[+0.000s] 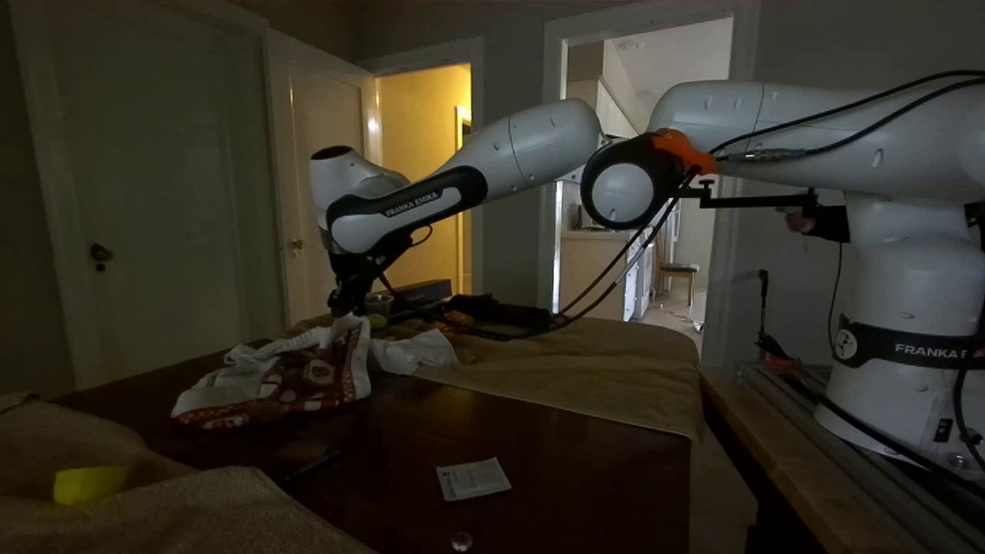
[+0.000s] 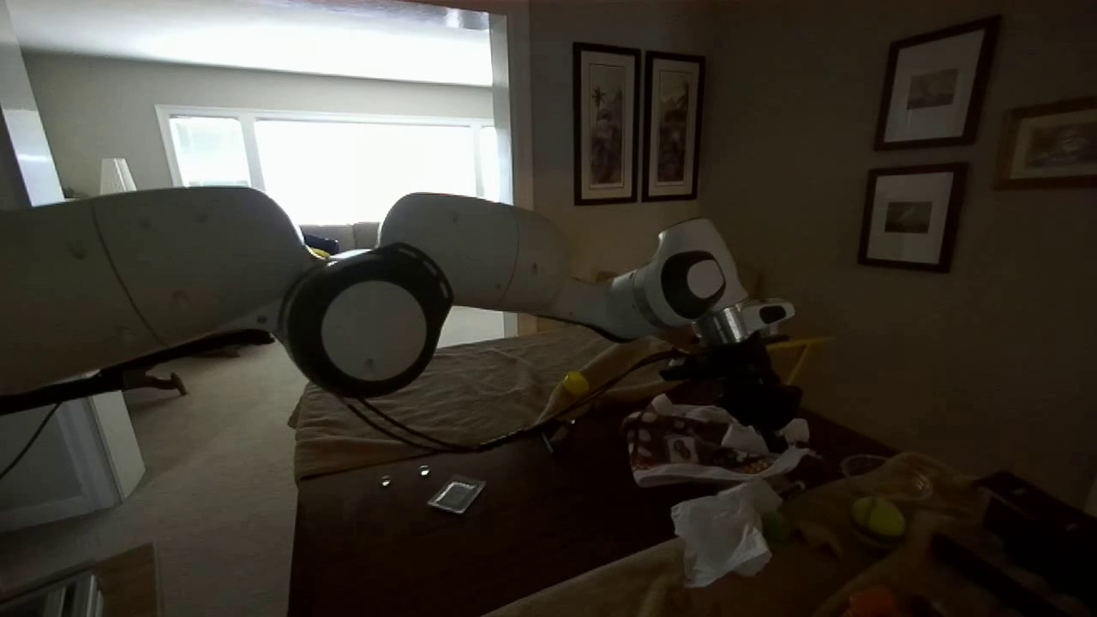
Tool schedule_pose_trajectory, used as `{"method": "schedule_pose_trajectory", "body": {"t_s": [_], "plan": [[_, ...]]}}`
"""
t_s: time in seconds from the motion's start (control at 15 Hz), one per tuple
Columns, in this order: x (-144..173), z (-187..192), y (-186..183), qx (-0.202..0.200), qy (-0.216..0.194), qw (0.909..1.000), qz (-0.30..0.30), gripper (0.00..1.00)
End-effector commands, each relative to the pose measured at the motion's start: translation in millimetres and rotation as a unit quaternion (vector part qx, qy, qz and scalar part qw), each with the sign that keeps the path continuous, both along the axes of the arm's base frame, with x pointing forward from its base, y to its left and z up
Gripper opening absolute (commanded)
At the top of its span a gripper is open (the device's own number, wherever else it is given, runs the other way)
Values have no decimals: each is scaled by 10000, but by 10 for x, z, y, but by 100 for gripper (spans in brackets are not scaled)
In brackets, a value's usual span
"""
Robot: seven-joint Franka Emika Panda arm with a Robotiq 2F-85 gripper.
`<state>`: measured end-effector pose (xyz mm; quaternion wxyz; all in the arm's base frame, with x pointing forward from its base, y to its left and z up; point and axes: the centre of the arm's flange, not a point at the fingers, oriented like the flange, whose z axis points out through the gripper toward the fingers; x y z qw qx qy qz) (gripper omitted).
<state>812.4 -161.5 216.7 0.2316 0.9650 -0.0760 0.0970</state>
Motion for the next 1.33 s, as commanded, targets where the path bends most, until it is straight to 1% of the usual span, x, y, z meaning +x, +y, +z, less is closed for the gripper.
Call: {"method": "schedule_pose_trajectory", "body": {"t_s": [0.0, 0.13, 0.27, 0.4, 0.53, 0.67, 0.87, 1.0, 1.13, 1.27], "plan": [[643, 54, 57, 82, 61, 9996, 252, 40], [535, 153, 358, 47, 87, 9993, 364, 54], [468, 192, 868, 101, 179, 9976, 660, 68], [491, 162, 1394, 157, 332, 9937, 1057, 82], [481, 102, 1887, 297, 486, 9887, 1384, 96], [444, 31, 2266, 407, 655, 9833, 1648, 100], [387, -109, 2534, 489, 1024, 9762, 1849, 100], [336, -228, 2571, 454, 1386, 9722, 1832, 100], [278, -335, 2540, 320, 1728, 9689, 1743, 100], [233, -434, 2485, 56, 2036, 9648, 1664, 100]]}}
